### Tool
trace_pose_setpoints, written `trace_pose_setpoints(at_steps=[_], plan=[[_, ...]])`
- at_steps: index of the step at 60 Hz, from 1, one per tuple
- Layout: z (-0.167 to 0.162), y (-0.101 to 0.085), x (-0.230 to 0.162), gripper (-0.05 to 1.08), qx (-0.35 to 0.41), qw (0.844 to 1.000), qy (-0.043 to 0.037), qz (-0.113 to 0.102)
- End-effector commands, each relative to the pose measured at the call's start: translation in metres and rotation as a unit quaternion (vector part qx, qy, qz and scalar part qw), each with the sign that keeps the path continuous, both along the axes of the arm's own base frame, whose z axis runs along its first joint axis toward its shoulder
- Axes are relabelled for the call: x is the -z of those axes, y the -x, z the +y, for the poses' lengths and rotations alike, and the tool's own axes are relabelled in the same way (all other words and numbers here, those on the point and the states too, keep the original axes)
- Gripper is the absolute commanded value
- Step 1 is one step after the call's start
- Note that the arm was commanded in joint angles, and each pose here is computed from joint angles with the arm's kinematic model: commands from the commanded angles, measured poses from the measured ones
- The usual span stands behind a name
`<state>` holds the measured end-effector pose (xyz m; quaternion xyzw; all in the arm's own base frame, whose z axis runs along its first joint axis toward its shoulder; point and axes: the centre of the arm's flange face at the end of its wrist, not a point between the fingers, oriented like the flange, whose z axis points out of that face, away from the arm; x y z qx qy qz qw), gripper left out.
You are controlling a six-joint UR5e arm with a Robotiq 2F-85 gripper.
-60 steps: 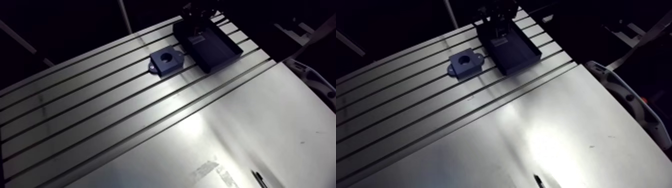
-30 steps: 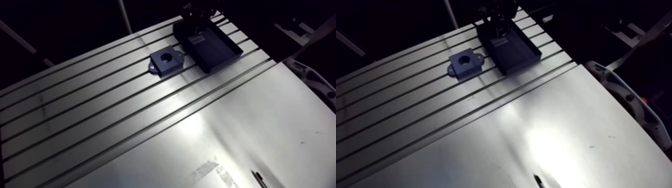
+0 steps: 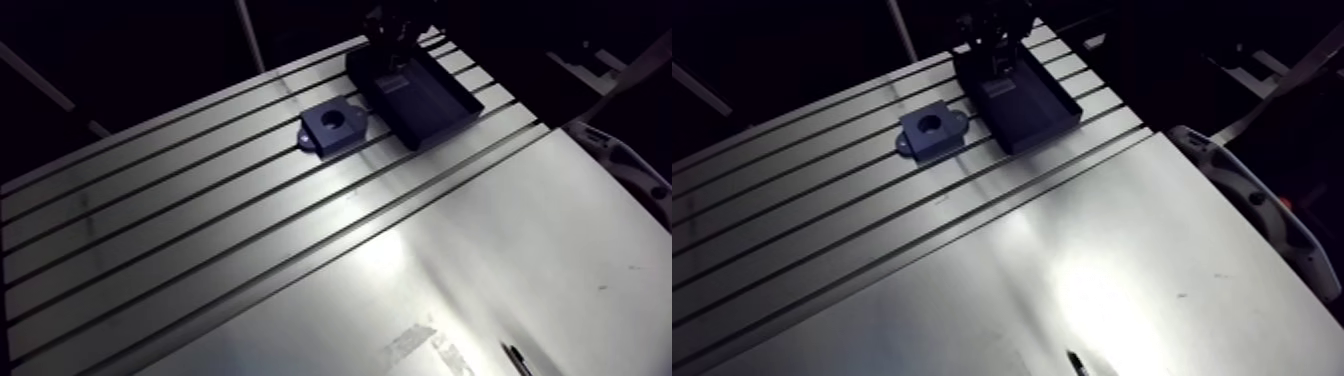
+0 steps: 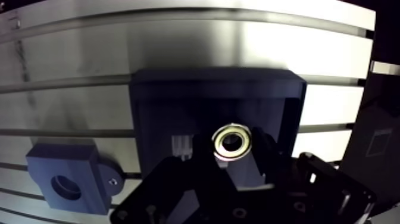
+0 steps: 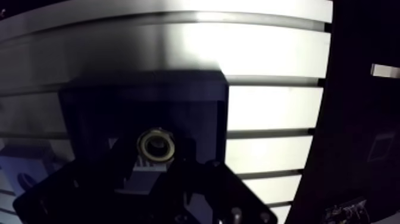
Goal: Pick up the bearing and press it into the housing until flush.
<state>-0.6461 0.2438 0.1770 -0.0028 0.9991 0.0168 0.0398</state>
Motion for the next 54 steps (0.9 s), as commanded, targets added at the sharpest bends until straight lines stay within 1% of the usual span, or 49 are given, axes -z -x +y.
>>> trace_pose_setpoints(at_steps=[1,4,7,10,13,21,30,31,32,33,34,42,50,52,54], plan=[[-0.002,-0.003,-0.022,0.61,-0.002,1.0,-0.0049,0.01],[-0.003,-0.004,-0.027,0.61,-0.002,1.0,-0.0053,0.012],[-0.006,-0.006,-0.038,0.61,0.0,1.0,-0.0073,0.014],[-0.009,-0.007,-0.044,0.62,0.001,1.0,-0.0072,0.014],[-0.022,-0.01,-0.058,0.62,0.008,1.0,-0.0071,0.011],[-0.043,-0.011,-0.078,0.63,0.03,0.999,-0.0088,0.011],[-0.058,-0.015,-0.094,0.64,0.051,0.999,-0.0064,0.003],[-0.065,-0.015,-0.097,0.64,0.052,0.999,-0.006,0.001],[-0.065,-0.015,-0.097,0.64,0.052,0.999,-0.006,0.001],[-0.082,-0.014,-0.103,0.64,0.049,0.999,-0.0064,0.001],[-0.09,-0.013,-0.103,0.64,0.046,0.999,-0.0077,0.0],[-0.109,-0.016,-0.11,0.65,0.049,0.999,-0.0111,0.004],[-0.122,-0.023,-0.106,0.65,0.049,0.999,-0.0097,0.001],[-0.132,-0.026,-0.097,0.65,0.051,0.999,-0.0093,-0.006],[-0.135,-0.027,-0.096,0.65,0.049,0.999,-0.0092,-0.007]])
